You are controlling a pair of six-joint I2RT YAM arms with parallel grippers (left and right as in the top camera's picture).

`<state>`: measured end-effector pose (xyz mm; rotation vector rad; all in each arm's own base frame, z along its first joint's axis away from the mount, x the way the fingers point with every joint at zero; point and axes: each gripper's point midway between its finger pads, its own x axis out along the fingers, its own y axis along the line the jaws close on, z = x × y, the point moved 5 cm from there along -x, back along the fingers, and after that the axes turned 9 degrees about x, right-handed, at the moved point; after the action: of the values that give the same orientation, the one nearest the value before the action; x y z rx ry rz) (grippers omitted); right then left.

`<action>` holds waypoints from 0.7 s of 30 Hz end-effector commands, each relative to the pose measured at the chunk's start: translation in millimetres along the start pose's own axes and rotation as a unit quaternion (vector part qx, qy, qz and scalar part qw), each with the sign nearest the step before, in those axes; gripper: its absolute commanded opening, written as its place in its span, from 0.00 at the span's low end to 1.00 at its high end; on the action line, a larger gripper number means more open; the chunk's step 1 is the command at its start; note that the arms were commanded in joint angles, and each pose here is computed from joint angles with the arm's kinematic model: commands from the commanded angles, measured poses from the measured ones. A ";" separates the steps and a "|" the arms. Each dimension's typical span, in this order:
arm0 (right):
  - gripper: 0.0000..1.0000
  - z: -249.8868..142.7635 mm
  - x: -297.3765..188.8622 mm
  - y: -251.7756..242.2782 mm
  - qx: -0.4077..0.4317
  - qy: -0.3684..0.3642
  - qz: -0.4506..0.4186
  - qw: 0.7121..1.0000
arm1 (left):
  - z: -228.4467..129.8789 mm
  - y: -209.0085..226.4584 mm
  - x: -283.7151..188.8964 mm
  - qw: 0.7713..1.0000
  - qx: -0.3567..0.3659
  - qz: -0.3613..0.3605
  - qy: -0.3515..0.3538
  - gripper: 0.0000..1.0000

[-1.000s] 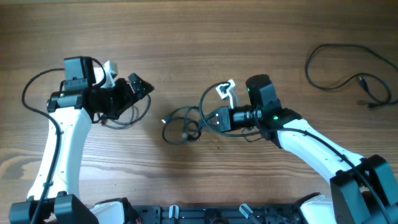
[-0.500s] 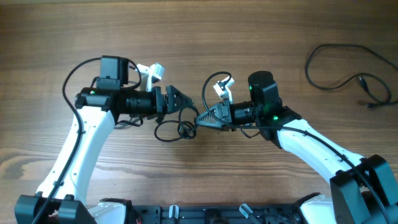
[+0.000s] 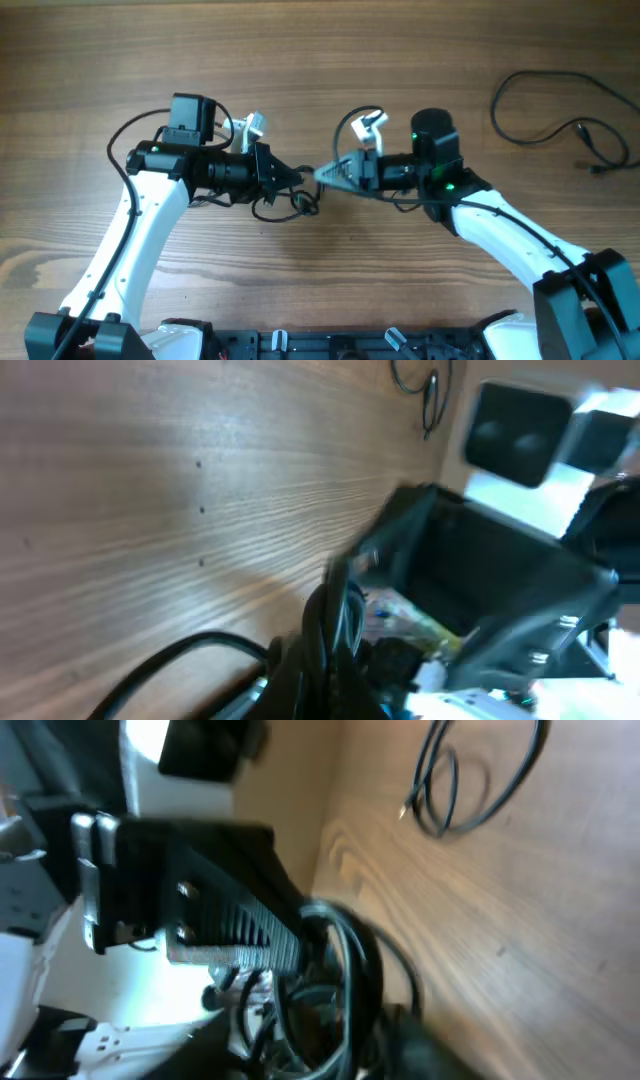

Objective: Untangle cables

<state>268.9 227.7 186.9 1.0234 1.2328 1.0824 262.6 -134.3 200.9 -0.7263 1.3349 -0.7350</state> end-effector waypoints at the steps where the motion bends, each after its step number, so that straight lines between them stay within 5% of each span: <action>1: 0.78 13.4 -17.2 -0.5 -0.080 -0.029 -0.007 0.996 | -0.9 1.3 0.9 0.990 -0.139 -0.003 0.004 0.04; 4: 0.79 9.9 -21.8 -12.6 -0.107 -0.023 -0.026 0.994 | -5.7 2.0 0.9 0.952 -0.307 0.001 0.014 0.04; 6: 0.70 1.7 -22.0 -22.2 -0.106 -0.006 -0.040 0.994 | -8.9 -1.2 0.7 0.925 -0.378 -0.008 0.027 0.04; 10: 0.57 -3.4 -29.5 -36.3 -0.117 -0.025 -0.110 0.987 | 0.3 -14.7 -0.2 0.931 -0.358 -0.057 0.034 0.04; 16: 0.46 -21.5 -64.0 -3.1 -0.166 -0.137 -0.253 0.943 | 5.6 -1.3 0.9 0.870 -0.492 -0.013 -0.003 0.04; 21: 0.39 -40.2 -55.0 53.9 -0.256 -0.115 -0.132 0.951 | -1.1 -17.2 -0.6 0.866 -0.493 -0.058 0.051 0.06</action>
<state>236.6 174.1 228.4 0.5787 0.8662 0.8318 264.7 -138.7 206.8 -1.5447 1.6999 -0.0563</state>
